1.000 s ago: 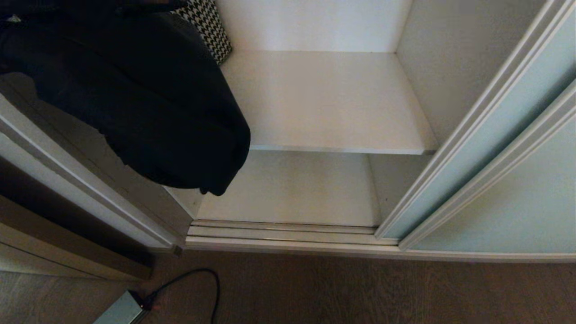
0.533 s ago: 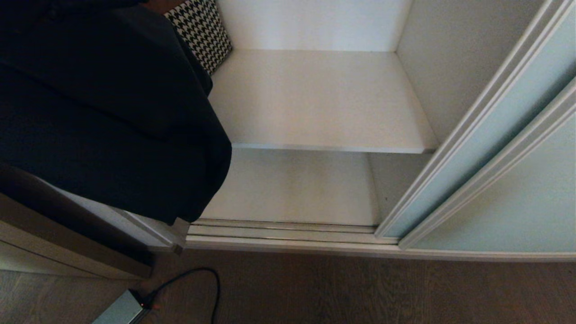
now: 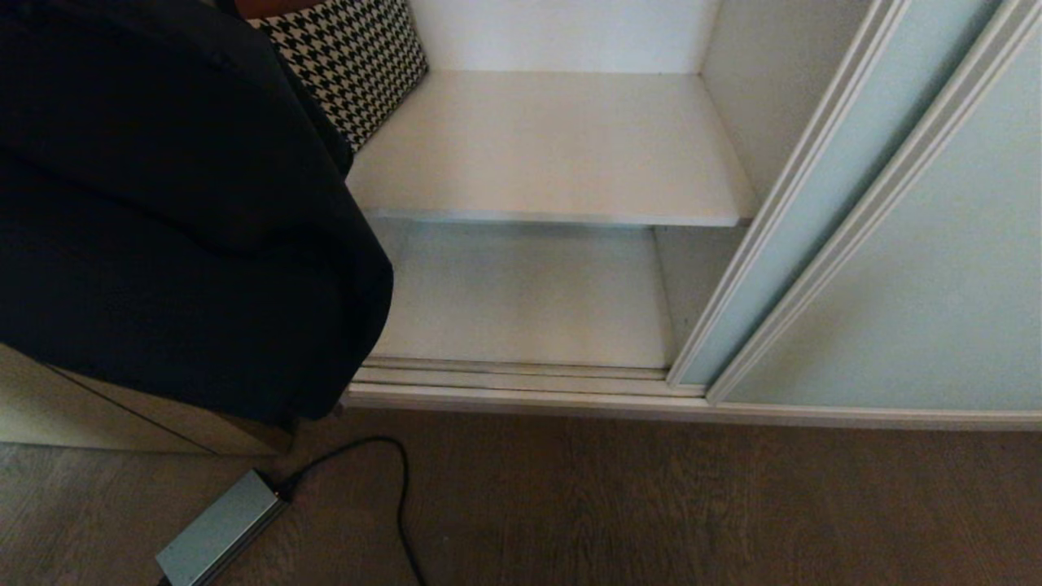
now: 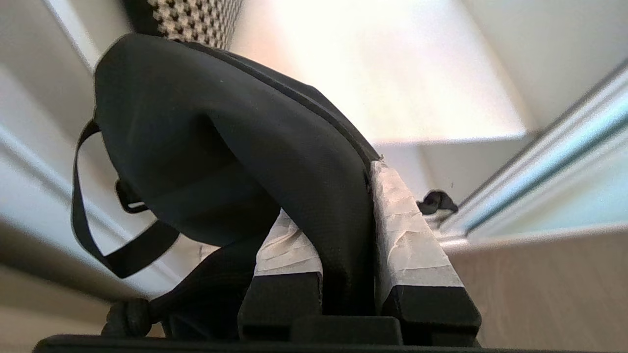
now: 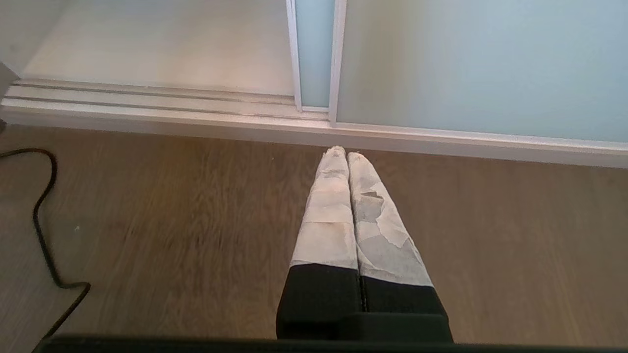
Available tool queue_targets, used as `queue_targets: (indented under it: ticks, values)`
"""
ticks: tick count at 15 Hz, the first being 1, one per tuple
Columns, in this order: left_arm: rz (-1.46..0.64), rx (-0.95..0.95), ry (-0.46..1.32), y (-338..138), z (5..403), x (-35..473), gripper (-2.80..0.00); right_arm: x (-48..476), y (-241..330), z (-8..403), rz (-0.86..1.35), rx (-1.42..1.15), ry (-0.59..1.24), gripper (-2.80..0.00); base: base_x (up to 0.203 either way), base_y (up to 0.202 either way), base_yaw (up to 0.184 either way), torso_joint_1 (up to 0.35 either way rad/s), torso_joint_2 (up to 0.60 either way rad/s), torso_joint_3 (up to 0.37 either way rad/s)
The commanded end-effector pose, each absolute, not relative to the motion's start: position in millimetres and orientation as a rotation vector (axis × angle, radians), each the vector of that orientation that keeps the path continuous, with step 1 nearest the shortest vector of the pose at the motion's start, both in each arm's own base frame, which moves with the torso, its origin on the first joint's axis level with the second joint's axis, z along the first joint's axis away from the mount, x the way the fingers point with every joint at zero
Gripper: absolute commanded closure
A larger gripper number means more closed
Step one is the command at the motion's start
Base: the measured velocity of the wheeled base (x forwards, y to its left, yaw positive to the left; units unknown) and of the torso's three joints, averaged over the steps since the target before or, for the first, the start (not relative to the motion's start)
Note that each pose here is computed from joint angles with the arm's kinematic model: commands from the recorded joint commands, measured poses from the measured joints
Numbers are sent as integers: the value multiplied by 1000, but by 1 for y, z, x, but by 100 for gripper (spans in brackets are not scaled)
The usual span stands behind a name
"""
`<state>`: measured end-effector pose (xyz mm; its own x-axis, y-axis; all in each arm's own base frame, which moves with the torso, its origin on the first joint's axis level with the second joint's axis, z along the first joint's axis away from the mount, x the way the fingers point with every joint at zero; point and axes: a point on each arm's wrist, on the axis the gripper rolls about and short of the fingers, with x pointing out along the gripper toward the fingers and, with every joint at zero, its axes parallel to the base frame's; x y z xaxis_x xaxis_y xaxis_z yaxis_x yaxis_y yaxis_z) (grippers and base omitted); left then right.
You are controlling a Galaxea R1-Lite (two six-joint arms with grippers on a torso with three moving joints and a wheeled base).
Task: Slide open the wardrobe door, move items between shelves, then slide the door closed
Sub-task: Place the bag on the lower shelf
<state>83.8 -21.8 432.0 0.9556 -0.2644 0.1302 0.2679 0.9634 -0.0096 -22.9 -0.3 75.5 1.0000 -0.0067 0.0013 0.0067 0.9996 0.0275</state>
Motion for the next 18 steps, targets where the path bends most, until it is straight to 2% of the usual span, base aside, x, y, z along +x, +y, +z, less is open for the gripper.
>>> queue_targets:
  ticks: [1, 9, 14, 18]
  values:
    - [-266, -24, -112, -22, 427, 84, 0, -23, 0, 75, -6, 28, -3, 0, -99, 0, -30, -14, 8, 7]
    - [-202, 44, -120, -9, 404, 47, 0, -23, 0, 75, -6, 28, -3, 0, 0, 0, 0, 0, 0, 0]
    - [-247, 44, -139, -6, 391, 23, 0, -23, 0, 75, -6, 28, -3, 0, 0, 0, 0, 0, 0, 0]
    - [-225, 58, -105, -3, 375, 2, 0, -23, 0, 75, -6, 28, -3, 0, 0, 0, 0, 3, 1, -122]
